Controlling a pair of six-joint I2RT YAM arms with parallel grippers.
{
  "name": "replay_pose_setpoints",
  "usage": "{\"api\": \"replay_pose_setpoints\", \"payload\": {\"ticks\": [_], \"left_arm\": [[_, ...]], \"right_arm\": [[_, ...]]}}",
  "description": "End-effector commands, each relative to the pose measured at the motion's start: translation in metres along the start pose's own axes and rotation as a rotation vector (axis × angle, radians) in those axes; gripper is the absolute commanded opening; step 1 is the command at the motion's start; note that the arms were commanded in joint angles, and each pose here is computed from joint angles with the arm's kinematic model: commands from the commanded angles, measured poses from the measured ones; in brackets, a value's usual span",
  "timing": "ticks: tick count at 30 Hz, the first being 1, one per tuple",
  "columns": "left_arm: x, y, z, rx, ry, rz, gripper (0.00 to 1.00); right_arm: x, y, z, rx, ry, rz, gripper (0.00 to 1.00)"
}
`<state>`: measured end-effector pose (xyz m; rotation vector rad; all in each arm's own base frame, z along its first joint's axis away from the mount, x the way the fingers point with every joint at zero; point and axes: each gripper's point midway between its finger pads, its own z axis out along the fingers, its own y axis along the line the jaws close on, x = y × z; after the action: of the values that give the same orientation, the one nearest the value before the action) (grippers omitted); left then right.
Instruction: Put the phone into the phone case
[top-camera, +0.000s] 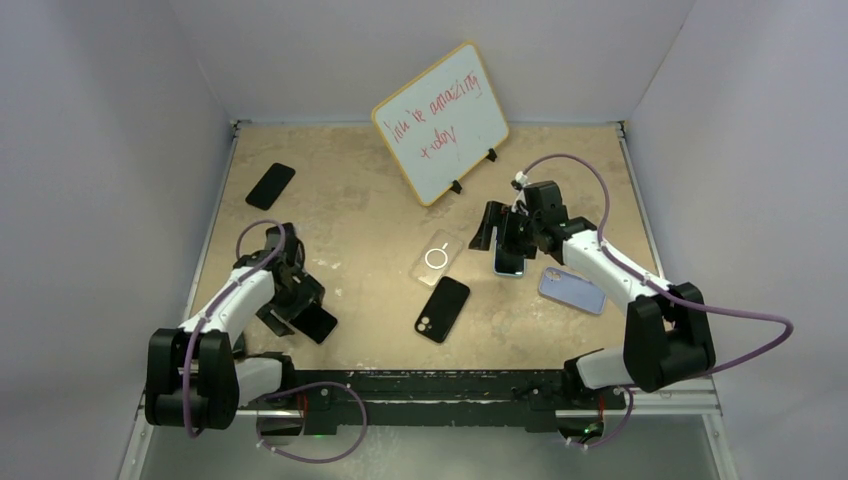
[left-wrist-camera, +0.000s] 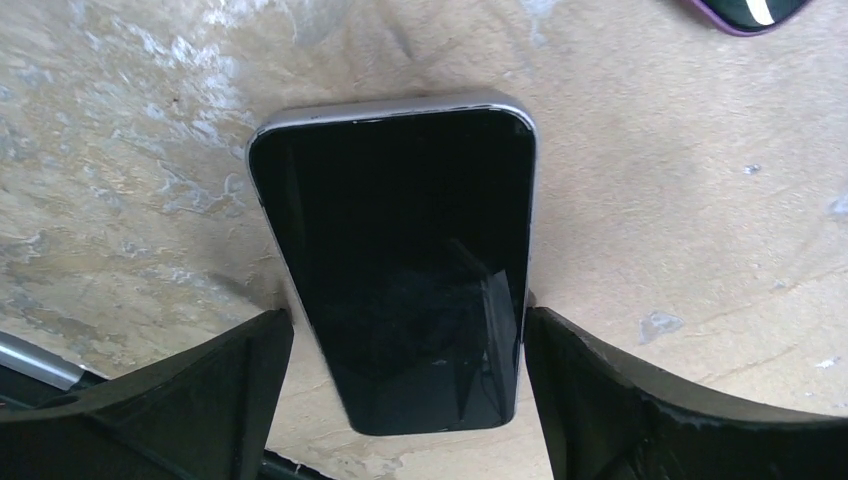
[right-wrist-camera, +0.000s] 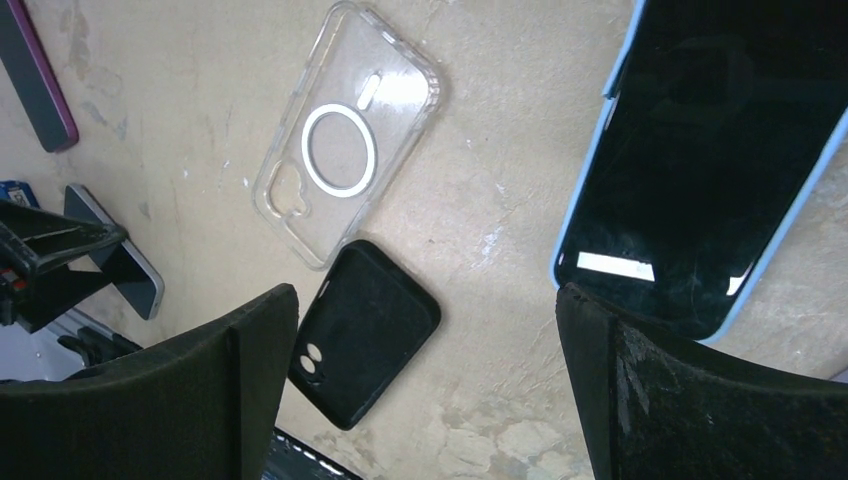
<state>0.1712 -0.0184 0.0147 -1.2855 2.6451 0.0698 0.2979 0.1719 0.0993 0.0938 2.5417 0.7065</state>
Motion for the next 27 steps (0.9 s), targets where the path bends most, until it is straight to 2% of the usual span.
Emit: {"api": "replay_pose_setpoints", "payload": {"ticks": [1, 6, 14, 20, 27], "left_arm": [[0.007, 0.005, 0.010, -0.012, 0.015, -0.048, 0.87], [0.012, 0.003, 0.015, 0.005, 0.036, -0.041, 0.77], [0.014, -0.015, 0.003, 0.133, 0.052, 0.038, 0.60], [0.028, -0.037, 0.001, 0.287, 0.099, 0.076, 0.54], [0.039, -0.062, -0.010, 0.392, 0.126, 0.121, 0.48]], "right_arm": [[-0.011, 0.033, -0.009, -0.080, -0.039, -0.055, 0.99], [0.007, 0.062, -0.005, -0.137, -0.025, -0.076, 0.99], [0.047, 0.129, 0.002, -0.299, 0.022, -0.135, 0.98], [0.078, 0.157, 0.008, -0.358, 0.066, -0.173, 0.94], [0.110, 0.175, 0.013, -0.426, 0.102, -0.177, 0.86]]}}
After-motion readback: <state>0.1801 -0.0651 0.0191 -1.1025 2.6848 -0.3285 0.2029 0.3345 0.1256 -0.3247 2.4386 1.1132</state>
